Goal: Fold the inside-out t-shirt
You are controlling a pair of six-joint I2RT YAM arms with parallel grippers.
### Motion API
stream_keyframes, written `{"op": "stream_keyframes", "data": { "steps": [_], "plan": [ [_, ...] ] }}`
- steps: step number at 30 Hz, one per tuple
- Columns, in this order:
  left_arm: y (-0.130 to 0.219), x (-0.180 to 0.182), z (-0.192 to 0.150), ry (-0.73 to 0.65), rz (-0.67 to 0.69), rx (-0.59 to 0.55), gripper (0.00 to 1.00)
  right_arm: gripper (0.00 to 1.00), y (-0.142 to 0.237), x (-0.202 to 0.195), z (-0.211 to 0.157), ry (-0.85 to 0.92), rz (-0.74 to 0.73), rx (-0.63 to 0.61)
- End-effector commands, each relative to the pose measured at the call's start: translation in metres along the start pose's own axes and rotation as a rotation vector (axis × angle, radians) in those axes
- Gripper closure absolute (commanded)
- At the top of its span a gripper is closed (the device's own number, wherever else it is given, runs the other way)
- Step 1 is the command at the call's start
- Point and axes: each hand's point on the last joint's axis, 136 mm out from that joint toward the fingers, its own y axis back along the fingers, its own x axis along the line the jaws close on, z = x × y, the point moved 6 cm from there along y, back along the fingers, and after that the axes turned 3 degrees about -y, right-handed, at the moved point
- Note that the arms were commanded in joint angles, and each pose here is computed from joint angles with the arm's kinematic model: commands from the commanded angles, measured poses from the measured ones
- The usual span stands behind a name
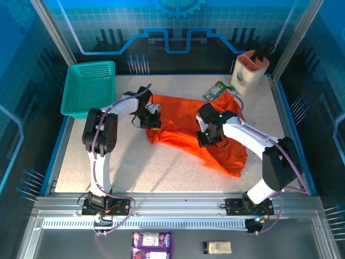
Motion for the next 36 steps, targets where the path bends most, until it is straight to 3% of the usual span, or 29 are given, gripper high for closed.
{"op": "stream_keyframes", "data": {
  "steps": [1,6,8,14,18,23,26,29,33,34,36],
  "plan": [
    [0.068,-0.011,-0.01,0.002,0.024,-0.172,1.0,0.99,0.015,0.0,0.03,0.029,-0.036,-0.068],
    [0.111,0.014,-0.049,0.114,0.053,-0.269,1.0,0.73,0.038,0.002,0.045,0.026,-0.03,-0.088],
    [0.118,0.021,-0.065,0.149,0.062,-0.285,1.0,0.68,0.046,-0.009,0.037,-0.02,-0.019,-0.095],
    [0.131,0.056,-0.105,0.301,0.156,-0.348,1.0,0.62,0.041,-0.053,-0.024,-0.198,-0.089,-0.034],
    [0.131,0.067,-0.119,0.374,0.114,-0.383,1.0,0.57,0.018,-0.066,-0.06,-0.265,-0.109,0.027],
    [0.123,0.071,-0.123,0.409,0.09,-0.377,1.0,0.48,-0.003,-0.083,-0.066,-0.288,-0.217,0.054],
    [0.123,0.072,-0.123,0.415,0.088,-0.38,1.0,0.45,-0.017,-0.089,-0.062,-0.315,-0.205,0.076],
    [0.126,0.072,-0.123,0.416,0.087,-0.387,1.0,0.51,-0.028,-0.087,-0.057,-0.31,-0.172,0.087],
    [0.135,0.075,-0.122,0.436,0.072,-0.422,1.0,0.95,-0.028,-0.089,-0.038,-0.297,-0.148,0.063],
    [0.138,0.078,-0.121,0.441,0.073,-0.432,1.0,1.0,-0.023,-0.092,-0.025,-0.299,-0.145,0.033],
    [0.142,0.084,-0.12,0.453,0.079,-0.44,1.0,1.0,-0.014,-0.099,0.004,-0.3,-0.143,-0.023]
  ]
}}
